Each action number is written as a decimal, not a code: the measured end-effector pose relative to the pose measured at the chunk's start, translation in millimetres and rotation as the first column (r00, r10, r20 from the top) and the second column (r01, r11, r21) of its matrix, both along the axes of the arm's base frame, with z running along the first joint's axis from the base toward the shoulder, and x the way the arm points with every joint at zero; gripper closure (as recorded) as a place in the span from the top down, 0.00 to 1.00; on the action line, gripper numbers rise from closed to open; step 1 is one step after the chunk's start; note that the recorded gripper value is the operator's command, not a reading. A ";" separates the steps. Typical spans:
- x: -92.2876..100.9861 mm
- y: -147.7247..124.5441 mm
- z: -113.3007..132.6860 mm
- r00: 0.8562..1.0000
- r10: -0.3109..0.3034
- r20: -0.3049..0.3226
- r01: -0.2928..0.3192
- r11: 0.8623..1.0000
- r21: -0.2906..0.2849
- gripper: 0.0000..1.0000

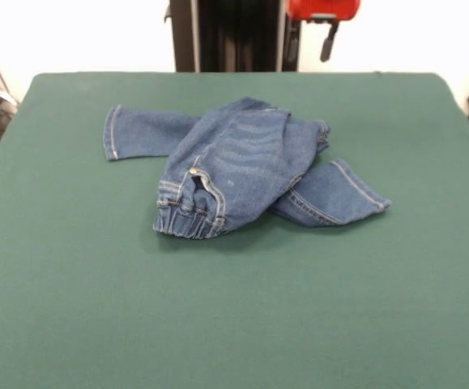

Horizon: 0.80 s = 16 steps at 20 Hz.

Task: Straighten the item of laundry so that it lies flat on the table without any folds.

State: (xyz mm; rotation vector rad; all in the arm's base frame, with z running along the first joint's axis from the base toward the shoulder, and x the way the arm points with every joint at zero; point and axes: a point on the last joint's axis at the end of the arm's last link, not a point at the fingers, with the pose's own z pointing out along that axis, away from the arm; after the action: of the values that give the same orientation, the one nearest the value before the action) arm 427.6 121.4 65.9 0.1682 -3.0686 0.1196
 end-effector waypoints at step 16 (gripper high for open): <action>16.2 -51.3 11.7 0.989 -0.112 0.092 0.113 0.994 -0.004 1.00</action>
State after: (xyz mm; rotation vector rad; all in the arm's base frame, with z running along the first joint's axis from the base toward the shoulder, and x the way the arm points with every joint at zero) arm 443.9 70.1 77.6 -0.0116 -3.1588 0.1388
